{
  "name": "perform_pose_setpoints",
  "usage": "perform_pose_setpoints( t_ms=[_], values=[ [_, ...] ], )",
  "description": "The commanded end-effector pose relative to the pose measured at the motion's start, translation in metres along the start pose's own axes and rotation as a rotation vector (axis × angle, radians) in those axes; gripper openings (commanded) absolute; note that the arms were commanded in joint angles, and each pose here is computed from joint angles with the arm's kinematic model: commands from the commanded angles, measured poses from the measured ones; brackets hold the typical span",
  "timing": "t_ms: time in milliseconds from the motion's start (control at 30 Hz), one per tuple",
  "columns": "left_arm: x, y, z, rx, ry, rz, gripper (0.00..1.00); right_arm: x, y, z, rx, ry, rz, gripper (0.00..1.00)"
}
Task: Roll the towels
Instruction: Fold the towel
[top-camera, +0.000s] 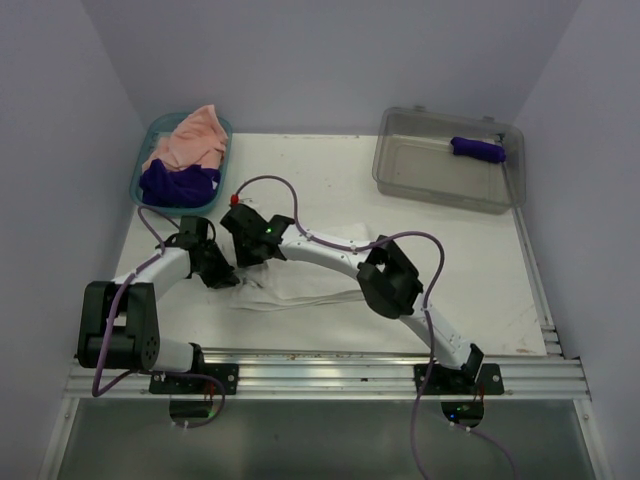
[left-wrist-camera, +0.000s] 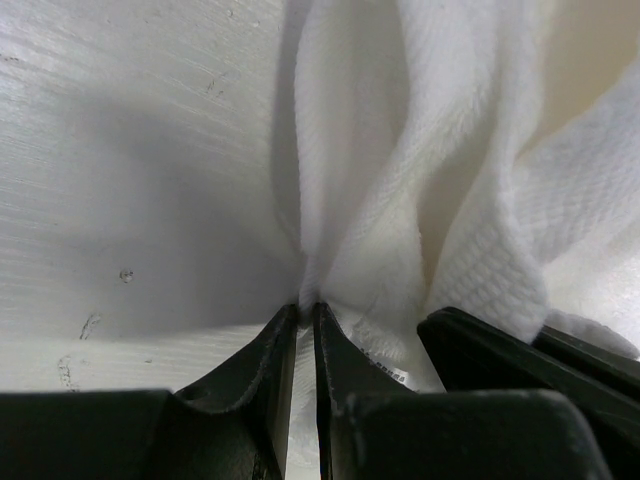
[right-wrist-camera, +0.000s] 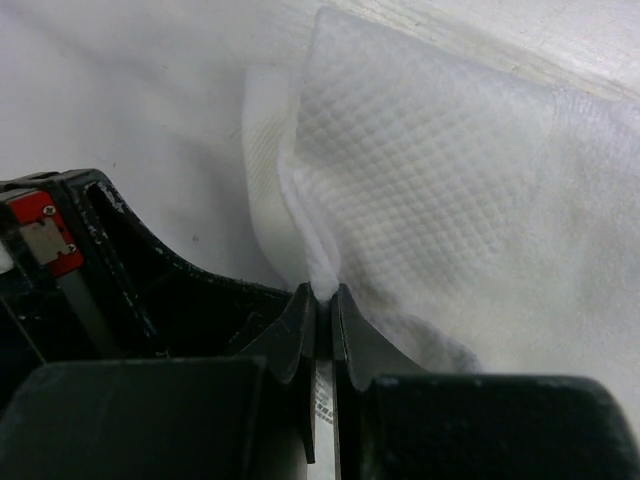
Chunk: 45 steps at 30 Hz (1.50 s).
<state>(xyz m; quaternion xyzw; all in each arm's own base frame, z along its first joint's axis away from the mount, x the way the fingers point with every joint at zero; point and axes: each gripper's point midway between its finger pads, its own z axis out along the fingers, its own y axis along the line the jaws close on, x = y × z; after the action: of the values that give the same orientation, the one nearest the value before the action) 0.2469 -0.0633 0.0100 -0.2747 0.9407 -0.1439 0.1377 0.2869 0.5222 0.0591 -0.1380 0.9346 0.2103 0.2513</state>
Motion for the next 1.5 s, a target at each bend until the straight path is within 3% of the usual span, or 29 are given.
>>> perform_pose_setpoints(
  t_ms=[0, 433, 867, 900, 933, 1033, 1133, 1267, 1300, 1367, 1467],
  values=[
    [0.011, 0.036, 0.008, -0.151, 0.014, -0.001, 0.17, -0.032, 0.027, -0.047, -0.075, -0.107, 0.016, 0.0],
    [-0.007, 0.03, -0.012, -0.163, -0.043, 0.023, 0.17, -0.049, 0.04, -0.074, -0.132, -0.156, 0.024, 0.0],
    [-0.003, 0.032, -0.008, -0.167, -0.024, 0.014, 0.17, -0.009, 0.061, -0.029, -0.157, -0.045, -0.025, 0.0],
    [-0.004, 0.031, -0.01, -0.163, -0.029, 0.012, 0.17, -0.007, 0.059, -0.029, -0.151, -0.036, -0.028, 0.06],
    [-0.005, 0.029, -0.012, -0.158, -0.034, 0.011, 0.18, -0.01, 0.06, -0.033, -0.16, -0.041, -0.031, 0.23],
    [-0.01, 0.022, -0.024, -0.138, -0.055, 0.01, 0.24, -0.02, 0.06, -0.045, -0.189, -0.069, -0.032, 0.5],
    [-0.017, 0.013, -0.039, -0.116, -0.082, 0.017, 0.28, -0.042, 0.052, -0.073, -0.204, -0.117, -0.013, 0.55],
    [-0.026, 0.003, -0.064, -0.094, -0.135, 0.025, 0.34, -0.082, 0.028, -0.123, -0.251, -0.206, 0.069, 0.54],
    [-0.024, 0.004, -0.069, -0.098, -0.132, 0.018, 0.34, -0.075, 0.012, -0.12, -0.222, -0.196, 0.082, 0.54],
    [-0.029, 0.001, -0.082, -0.091, -0.174, 0.013, 0.34, -0.098, -0.013, -0.148, -0.22, -0.265, 0.137, 0.5],
    [-0.035, -0.005, -0.099, -0.06, -0.237, -0.004, 0.35, -0.09, -0.078, -0.143, -0.125, -0.256, 0.225, 0.38]
  ],
)
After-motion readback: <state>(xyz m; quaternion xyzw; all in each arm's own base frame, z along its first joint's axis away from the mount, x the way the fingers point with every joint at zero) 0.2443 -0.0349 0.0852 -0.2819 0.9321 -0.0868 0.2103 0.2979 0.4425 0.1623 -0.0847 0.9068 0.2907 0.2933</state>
